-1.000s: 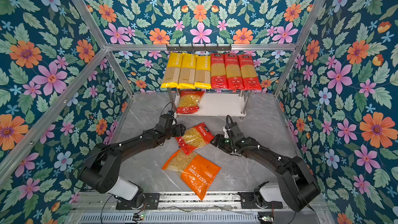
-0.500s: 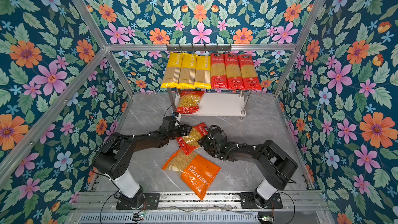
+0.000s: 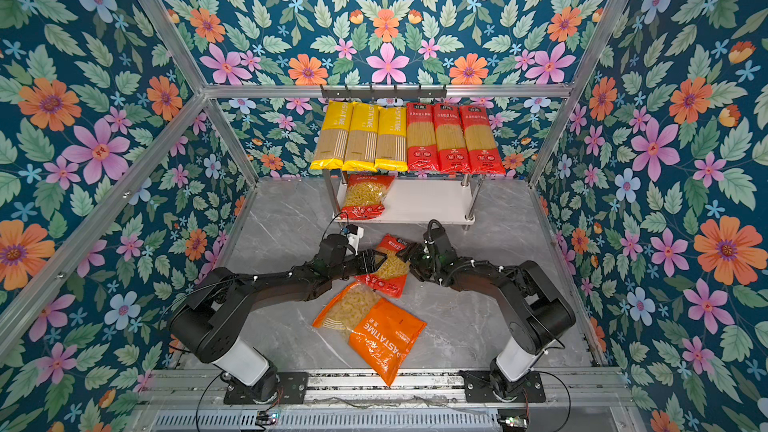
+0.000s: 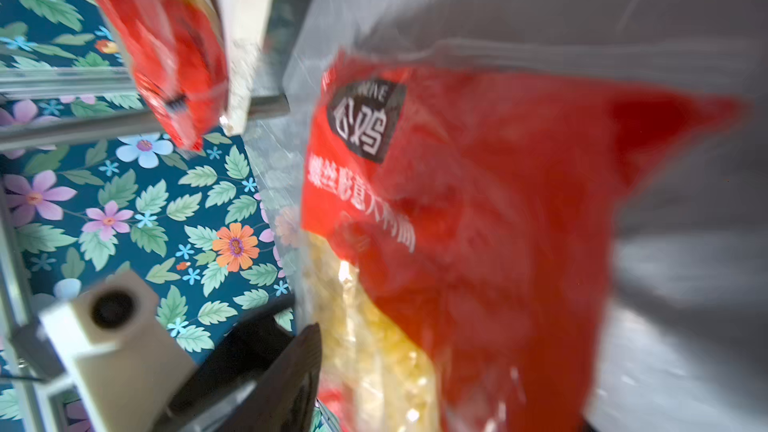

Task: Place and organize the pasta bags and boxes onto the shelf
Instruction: 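Grasp the red fusilli bag with both grippers from either side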

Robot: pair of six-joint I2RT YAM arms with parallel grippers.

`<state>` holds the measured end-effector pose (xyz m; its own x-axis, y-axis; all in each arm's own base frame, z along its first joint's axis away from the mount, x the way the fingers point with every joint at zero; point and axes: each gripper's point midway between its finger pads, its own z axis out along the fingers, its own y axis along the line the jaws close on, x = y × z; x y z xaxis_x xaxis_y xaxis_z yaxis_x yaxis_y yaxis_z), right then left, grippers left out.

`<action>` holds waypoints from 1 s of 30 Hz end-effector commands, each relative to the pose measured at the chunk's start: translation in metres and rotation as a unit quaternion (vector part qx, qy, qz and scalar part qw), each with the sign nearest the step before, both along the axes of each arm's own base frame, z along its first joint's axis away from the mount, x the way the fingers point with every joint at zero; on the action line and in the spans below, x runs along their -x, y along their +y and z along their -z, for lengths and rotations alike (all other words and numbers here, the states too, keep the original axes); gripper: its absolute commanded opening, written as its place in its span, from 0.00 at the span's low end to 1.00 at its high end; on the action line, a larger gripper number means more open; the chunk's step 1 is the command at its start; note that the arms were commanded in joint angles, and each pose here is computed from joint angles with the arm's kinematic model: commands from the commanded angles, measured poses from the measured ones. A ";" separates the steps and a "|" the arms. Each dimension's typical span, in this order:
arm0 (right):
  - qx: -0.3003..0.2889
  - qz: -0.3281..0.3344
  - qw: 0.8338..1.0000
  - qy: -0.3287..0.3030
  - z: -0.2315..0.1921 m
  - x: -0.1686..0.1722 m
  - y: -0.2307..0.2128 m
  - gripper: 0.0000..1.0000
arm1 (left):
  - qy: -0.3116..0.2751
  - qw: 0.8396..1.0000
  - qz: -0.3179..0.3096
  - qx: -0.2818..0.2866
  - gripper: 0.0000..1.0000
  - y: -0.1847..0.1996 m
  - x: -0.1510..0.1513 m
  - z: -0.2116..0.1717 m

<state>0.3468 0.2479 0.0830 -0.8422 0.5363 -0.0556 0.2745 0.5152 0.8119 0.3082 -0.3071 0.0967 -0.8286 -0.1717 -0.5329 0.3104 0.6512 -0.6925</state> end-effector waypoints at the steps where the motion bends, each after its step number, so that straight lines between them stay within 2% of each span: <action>1: 0.002 -0.059 0.998 0.010 0.001 0.013 -0.009 0.67 | 0.009 1.000 0.011 0.024 0.69 -0.010 0.009 -0.007; 6: 0.050 -0.055 0.997 0.018 0.004 0.020 -0.048 0.70 | -0.003 0.999 -0.008 -0.033 0.69 0.010 0.005 -0.004; 12: 0.151 -0.070 0.986 -0.003 -0.008 0.034 -0.078 0.71 | -0.016 0.994 -0.039 -0.105 0.70 0.027 -0.007 -0.002; 14: 0.161 -0.065 0.985 -0.006 -0.014 0.042 -0.079 0.71 | -0.017 0.987 -0.063 -0.148 0.71 0.036 -0.014 0.005; 16: 0.156 -0.055 0.986 -0.014 -0.018 0.048 -0.075 0.71 | -0.018 0.984 -0.063 -0.164 0.72 0.036 -0.018 0.009; 18: 0.152 -0.044 0.987 -0.018 -0.022 0.053 -0.069 0.70 | -0.020 0.987 -0.049 -0.152 0.72 0.026 -0.019 0.008; 22: 0.154 -0.033 0.987 -0.029 -0.022 0.052 -0.054 0.70 | -0.010 0.996 -0.022 -0.086 0.73 0.001 -0.017 0.010; 25: 0.134 -0.028 0.990 -0.025 -0.015 0.043 -0.043 0.69 | 0.005 0.998 -0.017 -0.063 0.73 -0.008 -0.016 0.021; 30: 0.119 -0.056 0.991 -0.015 -0.006 0.033 -0.021 0.63 | 0.014 0.999 0.004 -0.045 0.67 -0.031 -0.009 0.027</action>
